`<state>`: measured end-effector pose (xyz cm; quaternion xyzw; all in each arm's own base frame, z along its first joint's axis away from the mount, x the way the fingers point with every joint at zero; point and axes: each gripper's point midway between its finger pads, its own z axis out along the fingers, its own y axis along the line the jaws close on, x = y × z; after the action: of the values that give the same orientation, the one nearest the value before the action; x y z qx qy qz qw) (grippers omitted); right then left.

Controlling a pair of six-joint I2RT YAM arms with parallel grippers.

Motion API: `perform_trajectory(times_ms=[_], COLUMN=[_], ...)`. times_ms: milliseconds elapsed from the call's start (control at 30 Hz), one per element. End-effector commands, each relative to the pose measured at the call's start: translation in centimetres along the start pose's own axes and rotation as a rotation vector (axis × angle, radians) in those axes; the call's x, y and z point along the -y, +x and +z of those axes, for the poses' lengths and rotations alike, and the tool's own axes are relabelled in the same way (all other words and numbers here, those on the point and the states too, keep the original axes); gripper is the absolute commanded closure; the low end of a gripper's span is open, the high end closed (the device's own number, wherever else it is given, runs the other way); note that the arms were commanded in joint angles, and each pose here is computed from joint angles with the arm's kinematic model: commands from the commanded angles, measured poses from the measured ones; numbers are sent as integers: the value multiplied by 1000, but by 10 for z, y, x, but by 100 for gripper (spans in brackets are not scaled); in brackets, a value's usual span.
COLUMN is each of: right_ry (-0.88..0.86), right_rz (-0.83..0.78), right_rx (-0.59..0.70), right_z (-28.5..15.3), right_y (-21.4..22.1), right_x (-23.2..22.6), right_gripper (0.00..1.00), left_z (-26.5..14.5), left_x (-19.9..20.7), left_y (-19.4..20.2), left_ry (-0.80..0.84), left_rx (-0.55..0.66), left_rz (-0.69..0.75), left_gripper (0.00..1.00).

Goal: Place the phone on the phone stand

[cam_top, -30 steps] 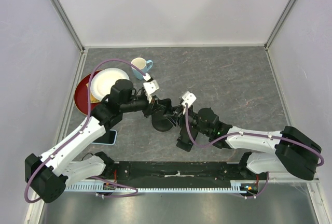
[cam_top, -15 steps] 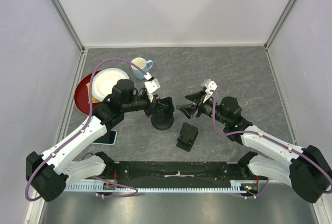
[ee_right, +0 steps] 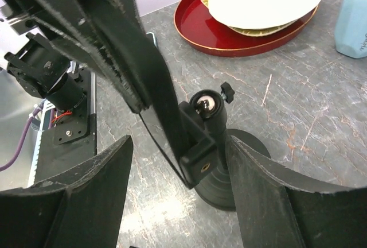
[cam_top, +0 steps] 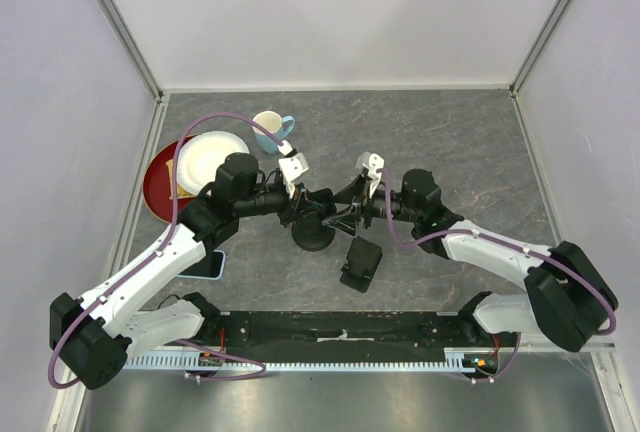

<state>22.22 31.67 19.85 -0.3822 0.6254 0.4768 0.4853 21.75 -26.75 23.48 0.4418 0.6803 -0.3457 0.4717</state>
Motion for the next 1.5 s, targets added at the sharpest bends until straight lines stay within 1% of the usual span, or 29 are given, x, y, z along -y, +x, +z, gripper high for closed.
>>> perform_trajectory(times_ms=[0, 133, 200, 233, 267, 367, 433, 467, 500, 533, 567, 600, 633, 667, 700, 733, 767, 900, 933, 967, 1033, 1067, 1133, 1167, 1267, 1300, 1333, 1400, 1467], right_ry=[-111, -175, -201, -207, -212, -219, -219, -214, -211, -209, -211, -215, -216, -215, -217, -216, -206, -185, -174, -166, -148, -133, -91, -81, -68, -74, -76, -80, -59], right_rz=[-76, -74, -80, -76, -77, -80, -86, -84, -79, -80, -76, -72, -65, -61, -53, -49, -41, -25, -19, -16, -9, -11, -8, -3, 22, 26, 36, 43, 43], right_rx=[55, 67, 66, 57, 54, 49, 59, 60, 62, 66, 66, 62, 61, 60, 55, 56, 57, 47, 38, 39, 35, 29, 30, 34, 44, 44, 43, 39, 43], right_z=[17, 24, 27, 29, 30, 32, 32, 31, 31, 31, 31, 31, 31, 31, 31, 31, 31, 30, 31, 31, 33, 33, 32, 30, 24, 21, 20, 19, 19], right_y=[-26, -25, -23, -20, -19, -16, -18, -18, -17, -19, -18, -17, -17, -16, -14, -14, -14, -9, -6, -5, -3, -1, 1, 1, 1, 2, 2, 3, 2], right_x=[-8, -16, -24, -25, -27, -33, -37, -37, -38, -39, -40, -42, -42, -42, -43, -44, -43, -50, -51, -53, -62, -65, -70, -70, -75, -78, -80, -87, -88], right_gripper=[28, 33, 37, 39, 45, 56, 62, 68, 72, 75, 82, 85, 87, 92, 93, 97, 99, 100, 100, 100, 100, 100, 100, 100, 100, 100, 100, 100, 100], left_z=[-7, -6, -6, -6, -6, -6, -6, -7, -8, -9, -11, -12, -12, -13, -15, -16, -18, -32, -42, -49, -71, -86, -109, -131, -158, -161, -164, -165, -164], left_x=[12, 13, 13, 13, 13, 12, 8, -2, -6, -10, -13, -13, -12, -13, -12, -11, -13, -19, -20, -33, -45, -62, -82, -97, -107, -107, -106, -101, -100], left_y=[-40, -39, -39, -38, -40, -40, -40, -42, -41, -42, -42, -43, -44, -46, -47, -48, -51, -62, -70, -73, -81, -80, -78, -74, -71, -71, -76, -80, -80], left_ry=[54, 65, 69, 68, 69, 61, 33, -25, -53, -76, -99, -103, -102, -105, -106, -108, -119, -193, -229, -316, -435, -563, -728, -873, -1014, -1020, -1020, -1000, -991], left_rx=[134, 129, 124, 123, 127, 127, 125, 125, 120, 121, 123, 128, 128, 135, 140, 143, 151, 197, 231, 253, 309, 329, 353, 363, 379, 382, 415, 444, 447], left_rz=[81, 82, 79, 77, 81, 77, 64, 56, 43, 32, 31, 34, 33, 35, 34, 36, 40, 57, 68, 66, 72, 57, 26, -4, -18, -16, -14, -12, -10], left_gripper=[98, 98, 98, 98, 98, 98, 96, 91, 82, 64, 57, 52, 43, 40, 36, 32, 30, 25, 24, 24, 24, 24, 25, 25, 27, 28, 28, 29, 29])
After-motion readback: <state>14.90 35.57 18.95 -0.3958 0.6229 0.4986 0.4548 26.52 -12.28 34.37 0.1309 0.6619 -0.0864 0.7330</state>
